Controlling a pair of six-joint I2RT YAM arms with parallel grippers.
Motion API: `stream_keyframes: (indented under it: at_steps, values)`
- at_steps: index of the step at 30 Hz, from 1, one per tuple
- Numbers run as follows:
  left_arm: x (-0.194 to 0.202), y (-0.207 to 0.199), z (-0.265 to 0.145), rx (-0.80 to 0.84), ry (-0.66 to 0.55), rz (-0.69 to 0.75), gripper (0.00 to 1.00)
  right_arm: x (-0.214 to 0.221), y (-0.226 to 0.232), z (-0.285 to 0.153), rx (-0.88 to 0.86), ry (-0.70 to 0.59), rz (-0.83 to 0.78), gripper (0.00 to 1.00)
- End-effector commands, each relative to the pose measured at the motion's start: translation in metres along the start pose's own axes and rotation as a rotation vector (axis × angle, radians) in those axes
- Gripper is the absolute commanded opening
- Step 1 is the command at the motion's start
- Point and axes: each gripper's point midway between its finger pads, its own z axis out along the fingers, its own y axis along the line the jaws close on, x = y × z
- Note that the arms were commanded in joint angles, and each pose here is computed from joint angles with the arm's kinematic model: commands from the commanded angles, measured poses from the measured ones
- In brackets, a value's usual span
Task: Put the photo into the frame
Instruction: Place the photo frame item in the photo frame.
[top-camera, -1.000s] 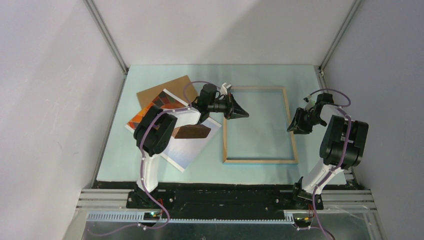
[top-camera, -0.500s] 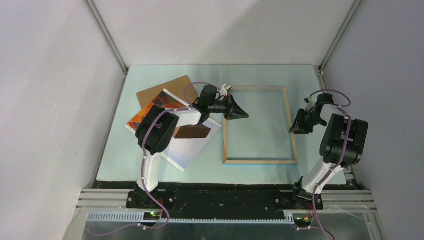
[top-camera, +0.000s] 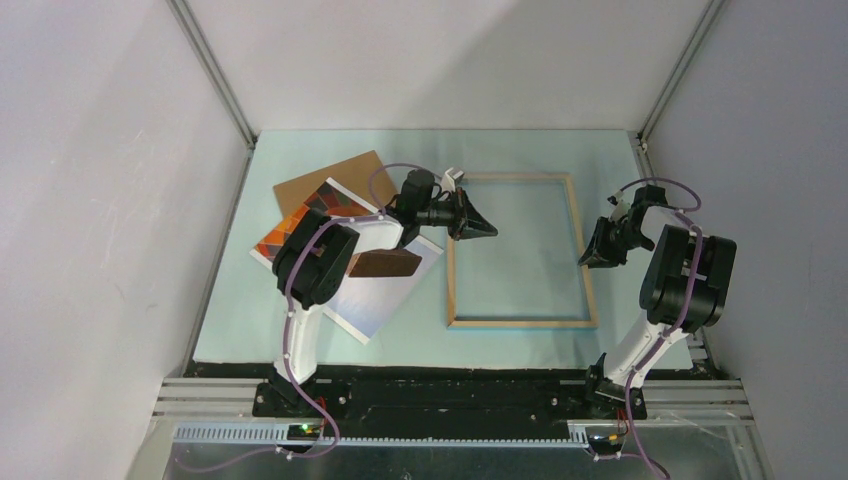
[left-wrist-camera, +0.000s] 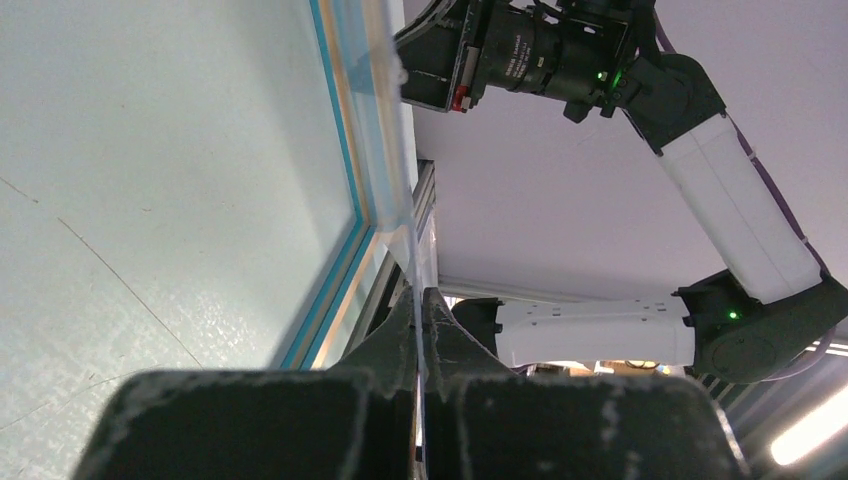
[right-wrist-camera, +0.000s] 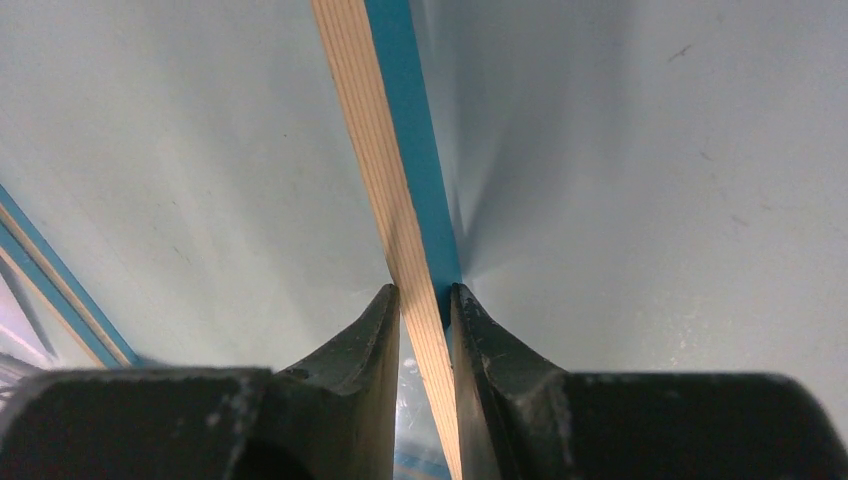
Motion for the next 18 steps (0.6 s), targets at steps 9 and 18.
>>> stream_keyframes:
  at_steps: [9, 18]
  values:
    - [0.010, -0.008, 0.007, 0.006, 0.062, 0.151, 0.00, -0.013, 0.004, 0.005, -0.020, -0.024, -0.025, 0.06]
    - [0.011, 0.001, 0.010, -0.036, 0.081, 0.180, 0.00, -0.013, 0.005, 0.005, -0.027, -0.021, -0.024, 0.05]
